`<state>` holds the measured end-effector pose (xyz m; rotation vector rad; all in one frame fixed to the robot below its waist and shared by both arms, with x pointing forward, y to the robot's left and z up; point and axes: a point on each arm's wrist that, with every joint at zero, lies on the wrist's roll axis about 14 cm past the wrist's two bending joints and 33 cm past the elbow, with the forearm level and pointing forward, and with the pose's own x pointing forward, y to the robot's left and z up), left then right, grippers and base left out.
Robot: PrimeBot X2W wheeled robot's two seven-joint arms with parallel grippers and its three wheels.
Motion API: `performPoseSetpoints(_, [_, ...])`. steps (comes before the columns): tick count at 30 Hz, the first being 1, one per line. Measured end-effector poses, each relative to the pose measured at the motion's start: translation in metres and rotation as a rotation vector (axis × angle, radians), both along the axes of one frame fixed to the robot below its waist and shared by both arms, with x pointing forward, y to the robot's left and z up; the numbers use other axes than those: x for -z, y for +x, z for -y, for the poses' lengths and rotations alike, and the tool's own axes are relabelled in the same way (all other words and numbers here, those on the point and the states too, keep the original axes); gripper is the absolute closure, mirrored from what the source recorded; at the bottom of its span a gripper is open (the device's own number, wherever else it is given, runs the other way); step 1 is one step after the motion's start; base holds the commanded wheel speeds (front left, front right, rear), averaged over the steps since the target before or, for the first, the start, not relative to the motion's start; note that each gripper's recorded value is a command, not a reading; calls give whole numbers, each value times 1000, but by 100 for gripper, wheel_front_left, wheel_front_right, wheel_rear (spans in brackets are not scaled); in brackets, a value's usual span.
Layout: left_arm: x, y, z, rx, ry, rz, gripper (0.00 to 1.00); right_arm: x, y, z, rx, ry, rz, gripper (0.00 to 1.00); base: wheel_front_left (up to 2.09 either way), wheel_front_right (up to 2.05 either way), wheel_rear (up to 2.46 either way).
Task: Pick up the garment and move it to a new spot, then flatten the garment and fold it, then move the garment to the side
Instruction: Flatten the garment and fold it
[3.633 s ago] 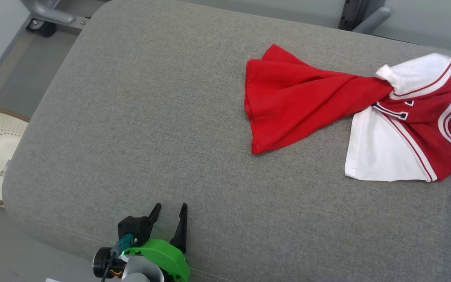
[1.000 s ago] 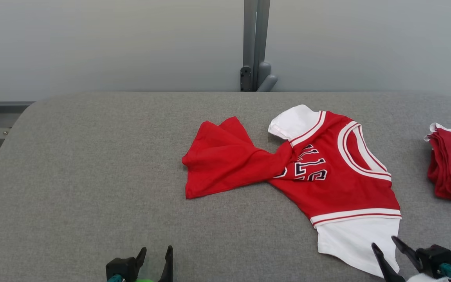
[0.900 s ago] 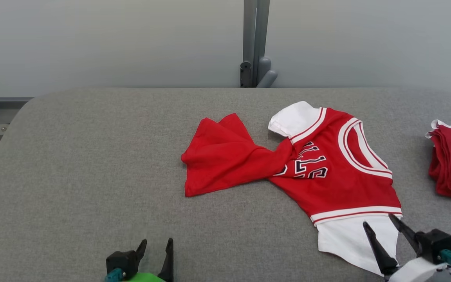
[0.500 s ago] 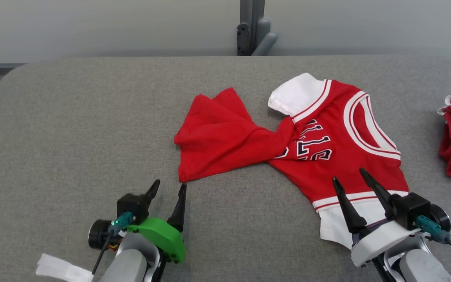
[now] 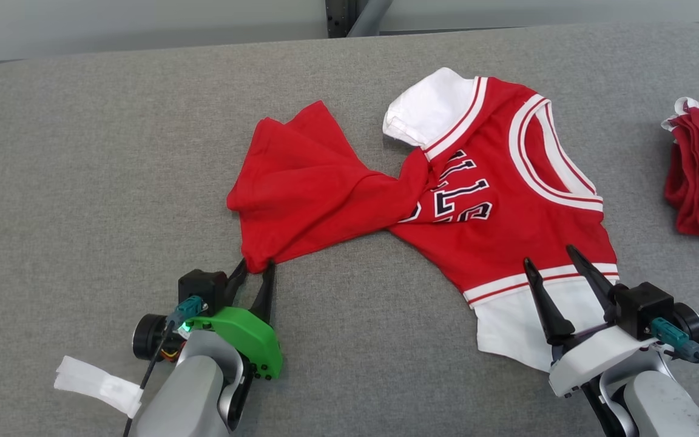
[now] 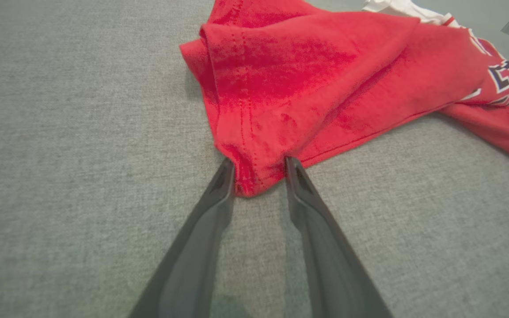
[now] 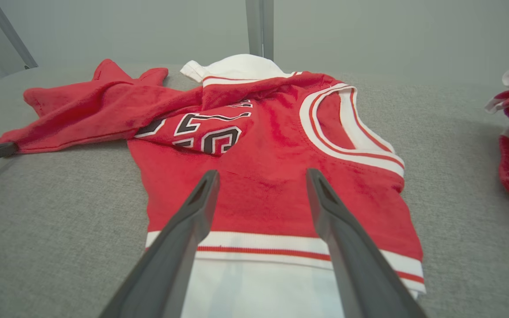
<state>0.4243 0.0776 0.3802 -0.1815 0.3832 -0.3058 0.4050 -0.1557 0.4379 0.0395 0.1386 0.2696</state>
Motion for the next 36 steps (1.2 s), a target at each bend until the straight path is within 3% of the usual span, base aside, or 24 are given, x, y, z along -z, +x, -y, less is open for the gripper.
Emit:
performPoseSetpoints(1, [1, 1, 1, 3, 2, -1, 100, 1, 0, 2, 5, -1, -3, 0, 0, 0, 0])
performPoseSetpoints(7, [-12, 6, 8, 21, -6, 45, 100, 0, 0, 6, 25, 3, -1, 0, 0, 0, 0])
performPoseSetpoints(22, [-171, 37, 5, 58, 52, 551, 100, -8, -14, -16, 9, 58, 9, 0, 0, 0, 0])
performPoseSetpoints(29, [-199, 74, -5, 69, 168, 600, 100, -9, -16, -14, 21, 64, 9, 0, 0, 0, 0])
performPoseSetpoints(36, [-199, 112, -6, 39, 185, 583, 100, 2, -17, 19, 118, 56, -21, 0, 0, 0, 0])
